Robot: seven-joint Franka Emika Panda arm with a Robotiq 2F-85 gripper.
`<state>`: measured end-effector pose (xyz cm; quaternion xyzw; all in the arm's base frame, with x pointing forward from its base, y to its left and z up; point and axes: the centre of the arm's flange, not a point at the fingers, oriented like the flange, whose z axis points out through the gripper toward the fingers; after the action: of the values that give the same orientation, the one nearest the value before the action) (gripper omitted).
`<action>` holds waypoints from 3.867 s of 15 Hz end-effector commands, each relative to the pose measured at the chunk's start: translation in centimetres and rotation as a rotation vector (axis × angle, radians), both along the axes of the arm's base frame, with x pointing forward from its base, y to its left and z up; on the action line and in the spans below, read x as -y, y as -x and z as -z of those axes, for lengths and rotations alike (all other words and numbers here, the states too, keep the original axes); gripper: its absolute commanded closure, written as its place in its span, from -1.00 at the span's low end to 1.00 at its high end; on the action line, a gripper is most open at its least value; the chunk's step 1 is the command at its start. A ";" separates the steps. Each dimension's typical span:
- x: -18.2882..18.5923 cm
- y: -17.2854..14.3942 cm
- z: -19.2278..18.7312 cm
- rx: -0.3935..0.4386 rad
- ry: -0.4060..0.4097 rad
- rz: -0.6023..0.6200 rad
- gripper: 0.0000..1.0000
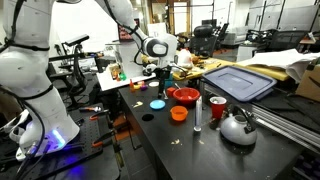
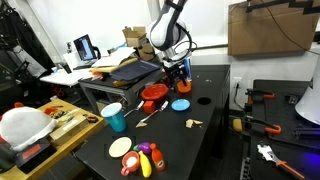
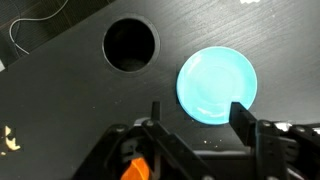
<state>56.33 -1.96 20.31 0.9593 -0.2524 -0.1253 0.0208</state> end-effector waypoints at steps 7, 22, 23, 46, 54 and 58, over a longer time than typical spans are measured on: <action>1.1 0.1 -4.9 0.072 0.027 -0.115 -0.94; 1.0 -1.0 -7.2 0.123 0.018 -0.133 -0.51; 1.0 -1.0 -7.2 0.123 0.018 -0.133 -0.01; 3.5 -1.4 2.0 0.007 0.066 -0.064 1.00; 4.6 -0.6 -0.9 0.051 0.044 -0.112 1.00; 4.6 -1.0 -2.2 0.063 0.066 -0.173 1.00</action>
<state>58.27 -6.61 20.87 0.9746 -0.1995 -0.0887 0.0499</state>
